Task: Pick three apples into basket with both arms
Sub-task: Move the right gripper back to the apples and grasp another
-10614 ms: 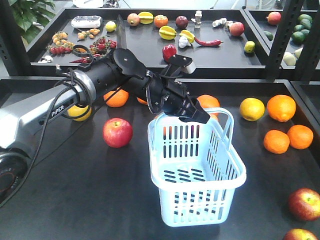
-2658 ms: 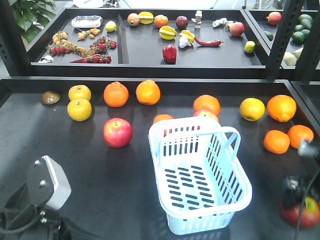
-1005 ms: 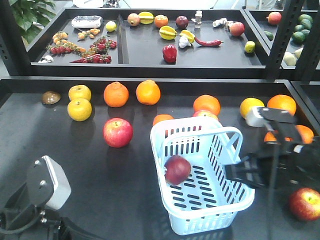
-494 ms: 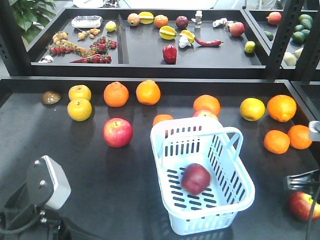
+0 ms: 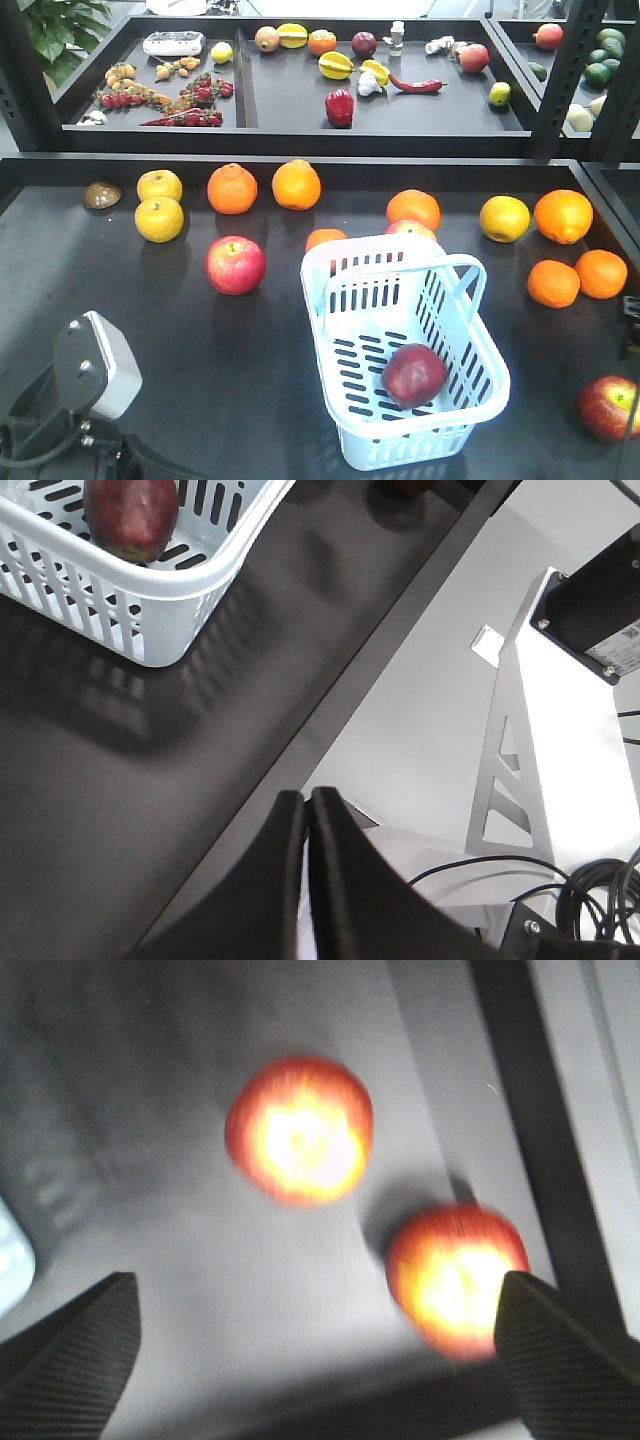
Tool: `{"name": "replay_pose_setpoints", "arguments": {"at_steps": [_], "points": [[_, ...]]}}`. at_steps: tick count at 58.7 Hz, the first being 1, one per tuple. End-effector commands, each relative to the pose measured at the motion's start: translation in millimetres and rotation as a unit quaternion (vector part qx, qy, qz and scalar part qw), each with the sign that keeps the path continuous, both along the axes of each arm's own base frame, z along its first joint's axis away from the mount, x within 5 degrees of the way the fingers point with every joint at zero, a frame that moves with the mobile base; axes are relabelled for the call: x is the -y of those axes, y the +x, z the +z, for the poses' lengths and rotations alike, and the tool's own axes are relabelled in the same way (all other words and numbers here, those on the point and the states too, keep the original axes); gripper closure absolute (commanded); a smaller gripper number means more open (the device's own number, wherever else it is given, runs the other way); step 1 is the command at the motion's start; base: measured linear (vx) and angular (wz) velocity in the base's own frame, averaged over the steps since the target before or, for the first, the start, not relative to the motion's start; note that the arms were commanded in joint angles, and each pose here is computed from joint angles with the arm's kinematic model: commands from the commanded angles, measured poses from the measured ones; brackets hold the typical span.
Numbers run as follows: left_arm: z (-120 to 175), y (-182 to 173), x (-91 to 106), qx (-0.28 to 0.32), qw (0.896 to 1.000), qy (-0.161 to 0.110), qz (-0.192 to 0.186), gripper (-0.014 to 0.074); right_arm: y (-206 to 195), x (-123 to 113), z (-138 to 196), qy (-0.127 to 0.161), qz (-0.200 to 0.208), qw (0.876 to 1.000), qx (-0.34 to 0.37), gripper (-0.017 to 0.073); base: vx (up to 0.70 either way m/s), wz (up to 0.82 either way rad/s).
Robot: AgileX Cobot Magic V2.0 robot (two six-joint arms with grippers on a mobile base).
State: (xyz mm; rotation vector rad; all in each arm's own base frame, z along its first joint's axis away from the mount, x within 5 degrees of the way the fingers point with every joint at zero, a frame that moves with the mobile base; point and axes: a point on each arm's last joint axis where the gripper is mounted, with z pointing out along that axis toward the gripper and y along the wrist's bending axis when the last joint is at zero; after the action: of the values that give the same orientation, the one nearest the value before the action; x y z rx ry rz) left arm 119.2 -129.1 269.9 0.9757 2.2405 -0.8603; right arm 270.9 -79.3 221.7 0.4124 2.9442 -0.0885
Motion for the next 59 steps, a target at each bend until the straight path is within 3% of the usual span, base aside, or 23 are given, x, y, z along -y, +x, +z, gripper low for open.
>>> {"name": "replay_pose_setpoints", "arguments": {"at_steps": [1, 20, 47, 59], "points": [[12, 1, 2.6, 0.01, 0.999, -0.032, 0.014, 0.06, 17, 6, 1, -0.009, 0.017, 0.999, 0.028, -0.013, 0.0, 0.0], [12, 1, 2.6, 0.01, 0.999, -0.032, 0.014, 0.06, 41, 13, -62, 0.008, 0.025, 0.999, -0.021, -0.0081, 0.0, 0.0], [12, 1, 2.6, 0.01, 0.999, -0.032, 0.014, 0.06, 46, 14, -108, 0.022, 0.04, 0.996, -0.071, -0.0043, 0.0, 0.0], [12, 1, 2.6, 0.01, 0.999, -0.032, 0.014, 0.06, 45, 13, -101, 0.022, 0.061, 0.996, -0.068, 0.0087, 0.0, 0.0]]}}
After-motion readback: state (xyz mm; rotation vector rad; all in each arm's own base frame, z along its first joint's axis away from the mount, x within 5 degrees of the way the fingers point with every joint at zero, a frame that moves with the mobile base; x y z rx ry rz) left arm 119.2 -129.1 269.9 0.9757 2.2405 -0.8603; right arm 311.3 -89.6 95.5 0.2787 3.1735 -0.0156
